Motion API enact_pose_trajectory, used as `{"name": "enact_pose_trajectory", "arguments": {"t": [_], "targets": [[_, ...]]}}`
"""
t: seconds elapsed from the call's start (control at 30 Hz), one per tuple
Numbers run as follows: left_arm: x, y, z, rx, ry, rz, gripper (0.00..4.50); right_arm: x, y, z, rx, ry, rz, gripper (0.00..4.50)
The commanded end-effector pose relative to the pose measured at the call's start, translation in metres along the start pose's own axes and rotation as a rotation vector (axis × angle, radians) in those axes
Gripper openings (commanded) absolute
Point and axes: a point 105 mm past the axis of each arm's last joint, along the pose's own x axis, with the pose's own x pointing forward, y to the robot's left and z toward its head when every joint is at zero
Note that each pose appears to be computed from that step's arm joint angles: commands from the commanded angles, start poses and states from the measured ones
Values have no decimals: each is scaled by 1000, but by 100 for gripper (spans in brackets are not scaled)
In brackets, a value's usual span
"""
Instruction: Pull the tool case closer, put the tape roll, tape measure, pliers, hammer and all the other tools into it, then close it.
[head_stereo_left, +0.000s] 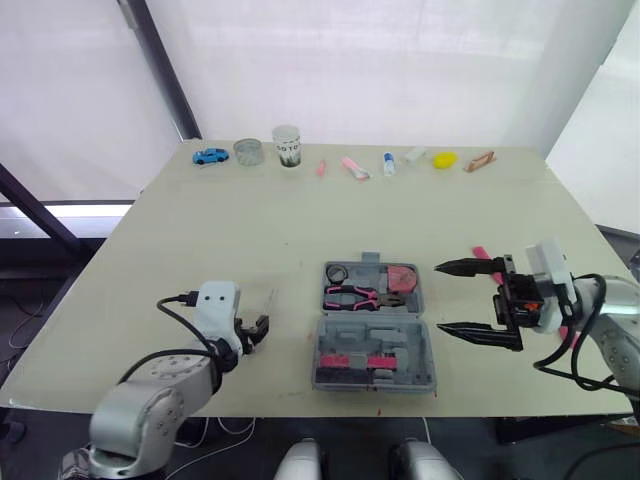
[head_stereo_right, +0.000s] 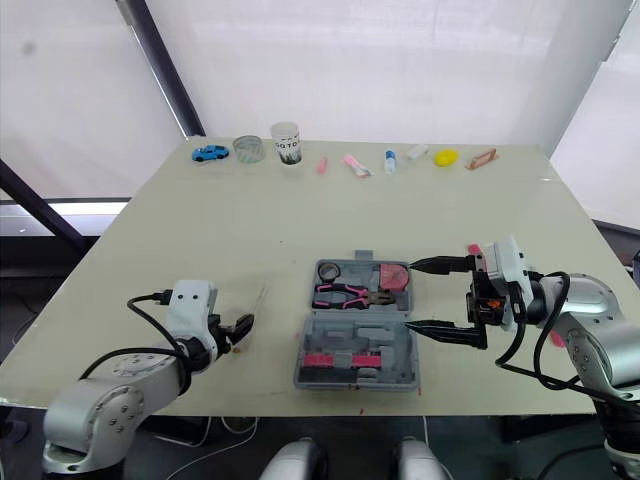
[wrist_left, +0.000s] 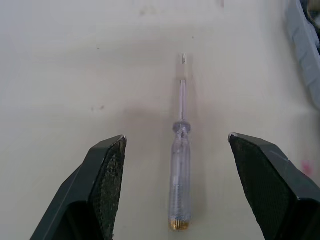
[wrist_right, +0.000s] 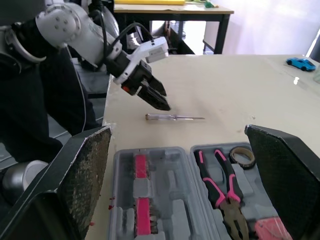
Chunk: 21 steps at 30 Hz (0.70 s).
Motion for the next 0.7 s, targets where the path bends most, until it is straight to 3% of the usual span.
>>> {"name": "enact_pose_trajectory", "arguments": {"t": [0.03, 0.43, 0.53, 0.7], "targets": [[11, 0, 7, -1, -70, 47, 349, -1, -2, 7, -30, -1, 11, 450], [34, -6, -21, -21, -26, 35, 349, -1, -4, 9, -47, 9, 13, 450], [34, -11, -26, -35, -13, 23, 292, -1, -4, 10, -47, 4, 11, 450], [31, -16, -32, -39, -1, 19, 82, -1, -4, 9, -41, -1, 8, 450]]}}
